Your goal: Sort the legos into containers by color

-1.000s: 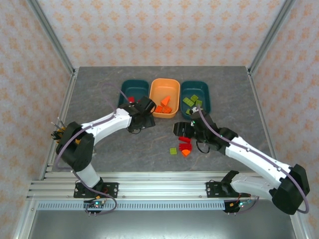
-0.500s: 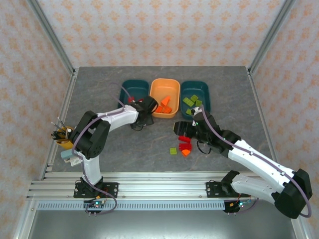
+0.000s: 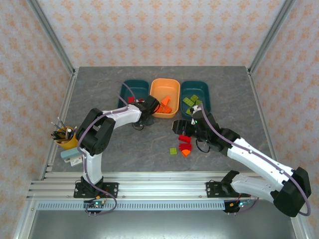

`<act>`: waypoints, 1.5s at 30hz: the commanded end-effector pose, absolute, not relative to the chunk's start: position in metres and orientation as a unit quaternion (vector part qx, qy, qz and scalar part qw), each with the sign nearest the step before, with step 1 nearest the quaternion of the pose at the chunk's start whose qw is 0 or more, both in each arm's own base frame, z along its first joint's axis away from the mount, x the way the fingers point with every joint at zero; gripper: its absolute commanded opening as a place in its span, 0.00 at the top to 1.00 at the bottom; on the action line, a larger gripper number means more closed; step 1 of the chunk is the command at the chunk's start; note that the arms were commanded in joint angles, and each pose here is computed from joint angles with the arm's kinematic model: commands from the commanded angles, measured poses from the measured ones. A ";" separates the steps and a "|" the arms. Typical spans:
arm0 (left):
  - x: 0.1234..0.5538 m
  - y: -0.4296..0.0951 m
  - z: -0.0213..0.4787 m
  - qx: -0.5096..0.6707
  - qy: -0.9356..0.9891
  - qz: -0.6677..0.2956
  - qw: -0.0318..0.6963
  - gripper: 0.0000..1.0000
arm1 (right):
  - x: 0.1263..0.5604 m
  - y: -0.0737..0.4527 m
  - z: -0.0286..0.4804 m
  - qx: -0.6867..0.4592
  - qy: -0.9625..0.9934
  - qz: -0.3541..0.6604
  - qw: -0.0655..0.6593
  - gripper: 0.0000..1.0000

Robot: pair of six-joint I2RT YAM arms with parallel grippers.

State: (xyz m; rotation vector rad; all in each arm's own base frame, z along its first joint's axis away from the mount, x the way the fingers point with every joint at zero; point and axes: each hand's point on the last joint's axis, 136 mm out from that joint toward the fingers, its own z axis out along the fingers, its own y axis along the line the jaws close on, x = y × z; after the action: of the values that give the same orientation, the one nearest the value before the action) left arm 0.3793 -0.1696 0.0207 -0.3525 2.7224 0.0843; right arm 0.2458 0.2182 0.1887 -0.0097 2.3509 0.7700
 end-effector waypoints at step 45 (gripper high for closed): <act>0.534 -0.238 0.076 -0.066 0.976 -0.040 0.205 0.52 | 0.302 0.167 0.230 0.151 0.875 0.256 0.381 0.14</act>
State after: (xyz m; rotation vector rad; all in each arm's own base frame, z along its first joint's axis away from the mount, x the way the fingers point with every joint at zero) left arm 0.5367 -0.2374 0.0783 -0.2090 2.6946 -0.1033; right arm 0.3068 0.1732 0.2406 0.3589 2.1970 0.6818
